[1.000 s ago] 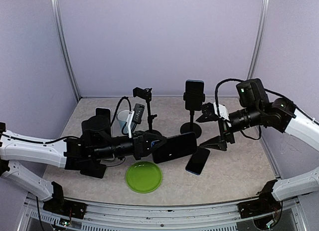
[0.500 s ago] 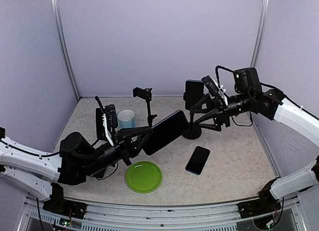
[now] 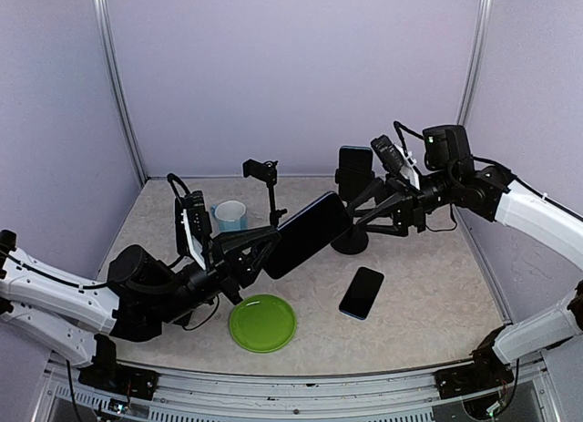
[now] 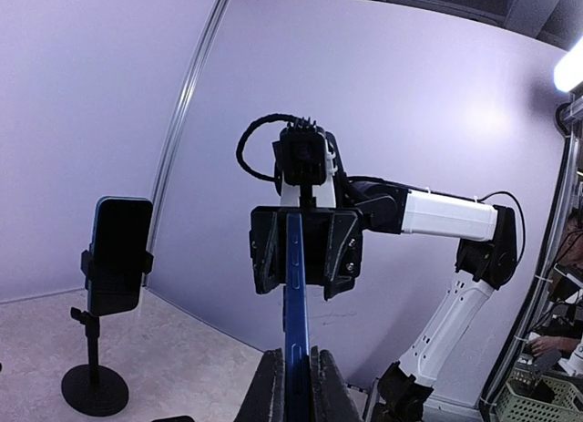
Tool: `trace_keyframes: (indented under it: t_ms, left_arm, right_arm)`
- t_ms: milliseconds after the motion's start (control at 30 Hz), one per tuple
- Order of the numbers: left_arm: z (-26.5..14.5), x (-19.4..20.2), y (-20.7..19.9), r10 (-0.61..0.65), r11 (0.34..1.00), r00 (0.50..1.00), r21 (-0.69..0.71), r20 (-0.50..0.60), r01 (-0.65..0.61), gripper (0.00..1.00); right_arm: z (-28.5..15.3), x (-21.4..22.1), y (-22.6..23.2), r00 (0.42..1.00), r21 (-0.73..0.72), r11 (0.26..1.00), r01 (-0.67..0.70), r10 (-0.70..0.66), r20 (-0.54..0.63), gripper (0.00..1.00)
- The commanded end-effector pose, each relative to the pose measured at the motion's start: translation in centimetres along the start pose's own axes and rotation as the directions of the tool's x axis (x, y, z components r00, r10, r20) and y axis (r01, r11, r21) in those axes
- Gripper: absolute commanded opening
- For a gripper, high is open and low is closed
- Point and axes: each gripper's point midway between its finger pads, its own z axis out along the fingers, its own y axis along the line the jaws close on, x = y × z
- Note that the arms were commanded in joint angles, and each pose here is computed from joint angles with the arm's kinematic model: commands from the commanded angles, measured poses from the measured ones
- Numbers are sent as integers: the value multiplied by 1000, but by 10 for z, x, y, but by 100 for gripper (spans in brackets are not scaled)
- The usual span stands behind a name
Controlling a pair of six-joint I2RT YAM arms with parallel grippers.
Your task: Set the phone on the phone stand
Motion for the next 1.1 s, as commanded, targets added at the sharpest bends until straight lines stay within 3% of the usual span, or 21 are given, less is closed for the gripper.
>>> trace_keyframes:
  t_ms: [0,300,433,467,567,633,700,800,867,1067]
  left_arm:
    - [3,-26,-18,-7,997,994,72,105,-1,0]
    - [16,-21,-28,-8,994,995,106,101,-3,0]
    - [20,-18,-26,-7,996,995,94,102,-2,0]
    - [21,-17,-26,-8,996,995,90,102,-1,0]
    - [27,-15,-22,-5,998,997,64,77,0,32]
    - [33,-9,-18,17,1000,1000,26,21,-18,55]
    - [40,2,-9,74,996,993,-37,-93,-78,62]
    - [46,17,7,138,978,947,-112,-291,-177,64]
    - [42,37,12,153,974,885,-85,-440,-211,65]
    - [38,66,23,124,976,768,-61,-628,-207,63]
  right_arm:
    - [3,3,2,999,-62,997,-39,40,18,42]
    - [2,5,3,999,-44,998,-36,36,10,17]
    - [2,8,2,1000,-33,999,-29,29,6,11]
    - [2,9,3,1000,-30,999,-22,22,4,4]
    - [0,10,1,1000,-2,1000,13,-13,-11,0]
    - [-1,11,0,998,26,998,57,-56,-36,0]
    - [-4,15,-4,990,68,991,119,-113,-87,0]
    - [-9,18,-8,975,111,977,182,-164,-153,0]
    - [-10,18,-10,964,127,969,212,-186,-188,0]
    - [3,21,-10,940,116,956,271,-237,-247,0]
